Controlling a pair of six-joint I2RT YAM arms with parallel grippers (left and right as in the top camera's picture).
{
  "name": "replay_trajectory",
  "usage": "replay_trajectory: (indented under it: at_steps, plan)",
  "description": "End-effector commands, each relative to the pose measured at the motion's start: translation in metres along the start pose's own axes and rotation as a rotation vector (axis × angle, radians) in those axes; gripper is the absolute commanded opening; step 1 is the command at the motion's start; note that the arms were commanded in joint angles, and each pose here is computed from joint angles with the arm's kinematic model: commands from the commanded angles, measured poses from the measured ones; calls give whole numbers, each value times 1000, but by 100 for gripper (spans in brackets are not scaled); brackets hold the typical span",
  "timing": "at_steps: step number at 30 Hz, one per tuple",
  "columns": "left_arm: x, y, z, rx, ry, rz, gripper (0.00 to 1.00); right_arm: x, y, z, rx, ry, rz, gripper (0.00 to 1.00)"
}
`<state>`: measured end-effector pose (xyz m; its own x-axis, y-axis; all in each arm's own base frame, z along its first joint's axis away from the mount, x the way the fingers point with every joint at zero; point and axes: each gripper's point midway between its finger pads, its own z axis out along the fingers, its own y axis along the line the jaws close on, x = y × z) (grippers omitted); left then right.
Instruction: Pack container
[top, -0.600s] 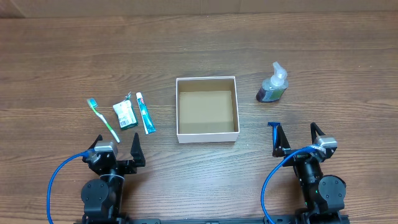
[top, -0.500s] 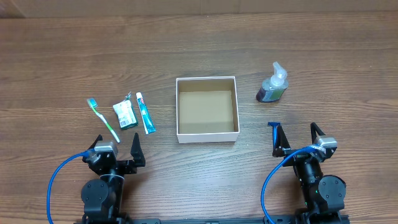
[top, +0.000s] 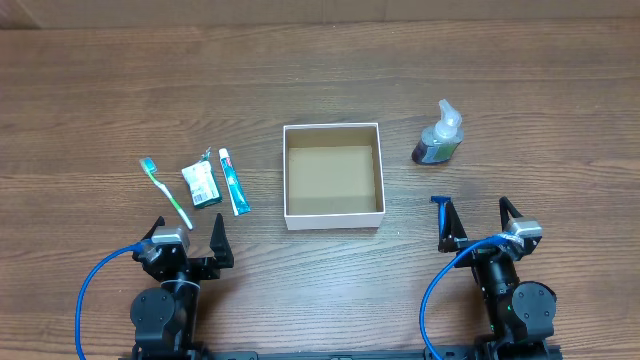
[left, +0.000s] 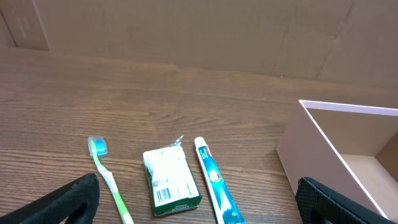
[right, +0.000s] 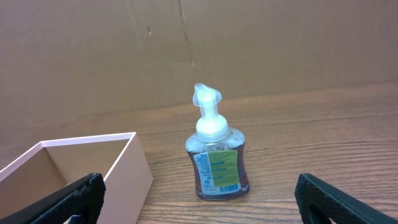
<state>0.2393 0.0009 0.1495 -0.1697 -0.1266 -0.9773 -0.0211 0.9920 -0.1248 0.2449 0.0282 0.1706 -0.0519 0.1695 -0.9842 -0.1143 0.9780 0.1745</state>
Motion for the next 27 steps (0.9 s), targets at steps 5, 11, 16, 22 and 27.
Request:
replay_trajectory:
  at_steps: [5, 11, 16, 22, 27]
  plan:
    - [-1, 2, 0, -11, -9, -11, 100, 1, 0, 0, -3, -7, 7, 100]
    - [-1, 2, 0, -11, -9, -11, 100, 1, 0, 0, -3, -7, 7, 100]
    - [-1, 2, 0, -11, -8, -12, 100, 1, 0, 0, -3, -7, 7, 100]
    - [-1, 2, 0, -11, -9, -11, 100, 1, 5, 0, -33, -5, 7, 100]
    - [-1, 2, 0, -11, -9, -11, 100, 2, 10, 0, -61, -1, 7, 100]
